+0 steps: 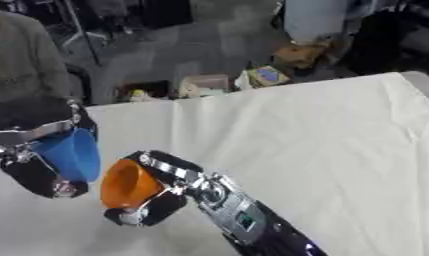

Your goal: Pour the contents of one cup into another cup.

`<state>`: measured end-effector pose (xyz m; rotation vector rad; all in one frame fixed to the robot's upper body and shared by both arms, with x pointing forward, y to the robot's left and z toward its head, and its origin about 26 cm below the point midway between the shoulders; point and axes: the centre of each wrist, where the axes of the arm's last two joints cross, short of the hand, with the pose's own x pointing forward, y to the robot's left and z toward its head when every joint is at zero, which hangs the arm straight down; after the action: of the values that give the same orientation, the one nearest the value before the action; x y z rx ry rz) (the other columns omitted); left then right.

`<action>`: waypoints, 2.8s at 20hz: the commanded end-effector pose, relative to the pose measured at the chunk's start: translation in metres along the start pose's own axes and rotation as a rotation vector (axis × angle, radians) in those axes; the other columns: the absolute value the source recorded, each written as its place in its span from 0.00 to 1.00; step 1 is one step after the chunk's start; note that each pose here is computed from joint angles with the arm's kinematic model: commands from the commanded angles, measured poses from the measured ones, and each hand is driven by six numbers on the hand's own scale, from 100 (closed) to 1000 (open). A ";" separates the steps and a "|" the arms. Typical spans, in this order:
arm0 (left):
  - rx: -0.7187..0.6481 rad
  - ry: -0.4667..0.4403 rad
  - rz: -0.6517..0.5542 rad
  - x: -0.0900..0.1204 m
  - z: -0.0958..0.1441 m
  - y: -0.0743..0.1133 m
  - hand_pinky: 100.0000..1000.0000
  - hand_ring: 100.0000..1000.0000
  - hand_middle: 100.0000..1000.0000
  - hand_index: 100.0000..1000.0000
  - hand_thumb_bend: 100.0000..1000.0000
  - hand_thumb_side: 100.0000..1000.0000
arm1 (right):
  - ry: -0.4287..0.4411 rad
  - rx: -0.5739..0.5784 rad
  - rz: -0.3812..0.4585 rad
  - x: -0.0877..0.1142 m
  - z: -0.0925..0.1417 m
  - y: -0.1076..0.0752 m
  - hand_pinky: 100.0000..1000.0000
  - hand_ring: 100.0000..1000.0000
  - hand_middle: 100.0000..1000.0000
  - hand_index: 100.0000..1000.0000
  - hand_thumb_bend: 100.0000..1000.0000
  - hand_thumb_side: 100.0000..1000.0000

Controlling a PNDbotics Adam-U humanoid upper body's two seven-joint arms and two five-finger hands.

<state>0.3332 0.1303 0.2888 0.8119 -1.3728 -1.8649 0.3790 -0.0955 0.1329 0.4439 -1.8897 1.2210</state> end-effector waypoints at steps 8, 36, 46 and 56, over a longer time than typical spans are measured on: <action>0.044 0.009 -0.060 0.004 0.012 0.019 0.15 0.13 0.14 0.41 0.28 0.00 | -0.022 0.006 0.000 0.005 -0.004 -0.003 0.29 0.34 0.30 0.54 0.12 0.00; -0.005 -0.031 -0.122 0.008 0.014 0.017 0.15 0.13 0.14 0.41 0.27 0.00 | -0.018 0.008 -0.003 0.004 -0.004 -0.004 0.29 0.34 0.30 0.54 0.11 0.00; -0.015 -0.032 -0.125 0.007 0.012 0.015 0.15 0.13 0.14 0.41 0.27 0.00 | -0.020 0.006 -0.005 0.004 -0.004 -0.004 0.29 0.34 0.30 0.54 0.12 0.00; -0.024 -0.032 -0.128 0.005 0.011 0.013 0.15 0.13 0.14 0.41 0.26 0.00 | -0.021 0.005 -0.006 0.004 -0.004 -0.005 0.29 0.34 0.30 0.54 0.12 0.00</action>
<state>0.3234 0.1244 0.2963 0.8522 -1.3573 -2.0075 0.3805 -0.0965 0.1299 0.4525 -1.8738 1.2174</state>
